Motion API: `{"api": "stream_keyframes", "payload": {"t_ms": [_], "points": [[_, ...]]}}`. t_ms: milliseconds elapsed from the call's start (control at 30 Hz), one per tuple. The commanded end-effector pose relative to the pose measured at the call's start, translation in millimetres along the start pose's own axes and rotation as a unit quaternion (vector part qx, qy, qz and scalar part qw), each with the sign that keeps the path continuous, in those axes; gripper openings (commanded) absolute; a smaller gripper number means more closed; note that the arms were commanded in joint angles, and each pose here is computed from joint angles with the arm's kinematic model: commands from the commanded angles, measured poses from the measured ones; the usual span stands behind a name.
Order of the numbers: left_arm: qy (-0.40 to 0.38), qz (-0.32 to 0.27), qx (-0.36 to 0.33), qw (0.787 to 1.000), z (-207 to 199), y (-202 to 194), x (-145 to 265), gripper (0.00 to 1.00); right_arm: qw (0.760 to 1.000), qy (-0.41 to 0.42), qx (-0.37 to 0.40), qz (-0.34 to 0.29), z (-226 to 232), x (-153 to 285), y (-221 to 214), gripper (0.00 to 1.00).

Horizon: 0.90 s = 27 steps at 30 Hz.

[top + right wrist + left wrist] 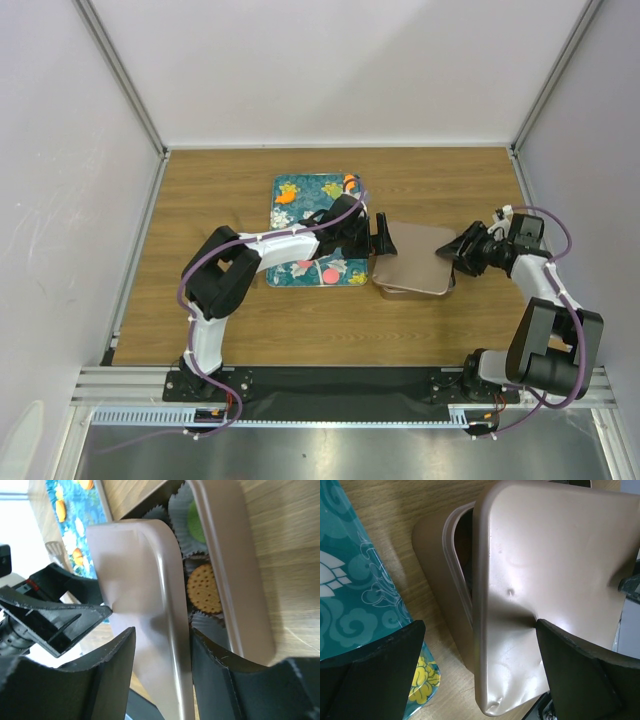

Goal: Pack the cookies

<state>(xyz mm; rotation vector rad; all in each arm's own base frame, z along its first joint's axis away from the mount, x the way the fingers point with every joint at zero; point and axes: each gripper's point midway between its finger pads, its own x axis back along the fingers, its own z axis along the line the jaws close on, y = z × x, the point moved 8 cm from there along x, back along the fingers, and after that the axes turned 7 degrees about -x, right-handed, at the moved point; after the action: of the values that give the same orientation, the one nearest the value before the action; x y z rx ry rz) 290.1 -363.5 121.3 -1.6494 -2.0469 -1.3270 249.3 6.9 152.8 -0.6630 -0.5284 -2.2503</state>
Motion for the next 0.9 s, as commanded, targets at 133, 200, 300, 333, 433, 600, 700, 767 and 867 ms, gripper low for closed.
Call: {"api": "stream_keyframes", "payload": {"t_ms": [133, 200, 300, 333, 433, 600, 700, 767, 867], "points": [[0.0, -0.005, -0.019, 1.0, -6.4, 5.6, -1.2, 0.98, 0.996, -0.04, 0.044, -0.06, 17.3, 11.0, 24.8, 0.52], [-0.003, -0.007, -0.019, 1.0, -7.9, 6.8, -0.2, 0.99, 0.995, -0.057, 0.047, -0.061, 16.1, 6.7, 27.5, 0.52], [-0.005, -0.006, -0.02, 1.0, -8.4, 7.1, -0.8, 0.98, 0.993, -0.085, 0.05, -0.063, 13.0, -1.1, 31.6, 0.52], [-0.005, -0.005, -0.02, 1.0, -8.5, 7.0, -0.7, 0.98, 0.993, -0.089, 0.052, -0.065, 12.8, -2.7, 32.8, 0.52], [-0.008, -0.003, -0.02, 1.0, -8.8, 6.4, -1.0, 0.98, 0.991, -0.102, 0.055, -0.071, 11.0, -9.4, 36.8, 0.58], [-0.008, -0.004, -0.02, 1.0, -9.4, 7.3, -0.8, 0.98, 0.989, -0.115, 0.064, -0.069, 11.9, -19.8, 38.9, 0.61], [-0.008, -0.004, -0.02, 1.0, -9.6, 7.5, -0.7, 0.98, 0.987, -0.12, 0.076, -0.072, 17.1, -24.5, 37.9, 0.62], [-0.009, -0.002, -0.02, 1.0, -10.2, 7.2, -1.9, 0.98, 0.986, -0.123, 0.085, -0.071, 20.7, -28.9, 37.0, 0.62], [-0.01, -0.001, -0.019, 1.0, -13.3, 7.9, -3.3, 0.98, 0.984, -0.134, 0.095, -0.069, 24.0, -33.8, 36.9, 0.62]]}}
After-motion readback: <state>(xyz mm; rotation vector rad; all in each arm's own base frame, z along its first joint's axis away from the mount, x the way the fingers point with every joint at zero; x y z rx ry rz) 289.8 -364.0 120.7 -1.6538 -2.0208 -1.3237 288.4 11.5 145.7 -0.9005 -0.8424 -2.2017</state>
